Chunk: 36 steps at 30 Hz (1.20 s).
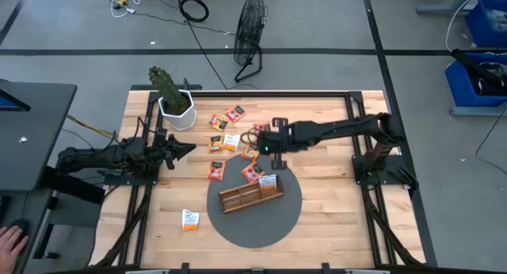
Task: Pick & Place Tea
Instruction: Put the top right white tea bag into the right section of the wooden organizer
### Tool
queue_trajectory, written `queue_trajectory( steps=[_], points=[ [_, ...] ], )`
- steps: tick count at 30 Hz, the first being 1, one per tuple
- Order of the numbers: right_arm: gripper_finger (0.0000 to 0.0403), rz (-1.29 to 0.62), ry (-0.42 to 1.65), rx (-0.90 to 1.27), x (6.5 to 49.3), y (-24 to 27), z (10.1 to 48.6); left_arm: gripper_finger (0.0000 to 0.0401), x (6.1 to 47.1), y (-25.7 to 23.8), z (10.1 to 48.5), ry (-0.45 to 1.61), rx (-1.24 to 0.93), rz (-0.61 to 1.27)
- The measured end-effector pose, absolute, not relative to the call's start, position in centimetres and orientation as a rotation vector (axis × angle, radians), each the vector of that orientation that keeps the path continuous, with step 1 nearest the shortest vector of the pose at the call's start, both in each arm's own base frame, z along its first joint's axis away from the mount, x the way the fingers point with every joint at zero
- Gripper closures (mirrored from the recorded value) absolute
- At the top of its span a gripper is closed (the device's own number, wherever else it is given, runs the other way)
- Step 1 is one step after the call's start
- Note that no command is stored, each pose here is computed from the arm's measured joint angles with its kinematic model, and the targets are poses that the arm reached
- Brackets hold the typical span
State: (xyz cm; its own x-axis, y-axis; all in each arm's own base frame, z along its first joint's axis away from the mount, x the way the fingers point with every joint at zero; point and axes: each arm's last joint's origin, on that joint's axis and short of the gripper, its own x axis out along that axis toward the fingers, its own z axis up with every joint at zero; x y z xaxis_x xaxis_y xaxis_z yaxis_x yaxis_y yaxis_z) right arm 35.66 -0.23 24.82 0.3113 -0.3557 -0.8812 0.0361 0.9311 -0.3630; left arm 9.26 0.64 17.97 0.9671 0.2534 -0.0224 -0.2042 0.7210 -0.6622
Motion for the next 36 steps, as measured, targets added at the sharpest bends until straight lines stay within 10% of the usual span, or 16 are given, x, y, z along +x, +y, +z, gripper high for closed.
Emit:
queue_trajectory(
  steps=[36],
  points=[
    [0.0403,-0.341,1.121,-0.599,34.4,13.4,21.3,0.0378,9.3,0.6,18.0,-0.076,-0.724,0.25]
  ],
)
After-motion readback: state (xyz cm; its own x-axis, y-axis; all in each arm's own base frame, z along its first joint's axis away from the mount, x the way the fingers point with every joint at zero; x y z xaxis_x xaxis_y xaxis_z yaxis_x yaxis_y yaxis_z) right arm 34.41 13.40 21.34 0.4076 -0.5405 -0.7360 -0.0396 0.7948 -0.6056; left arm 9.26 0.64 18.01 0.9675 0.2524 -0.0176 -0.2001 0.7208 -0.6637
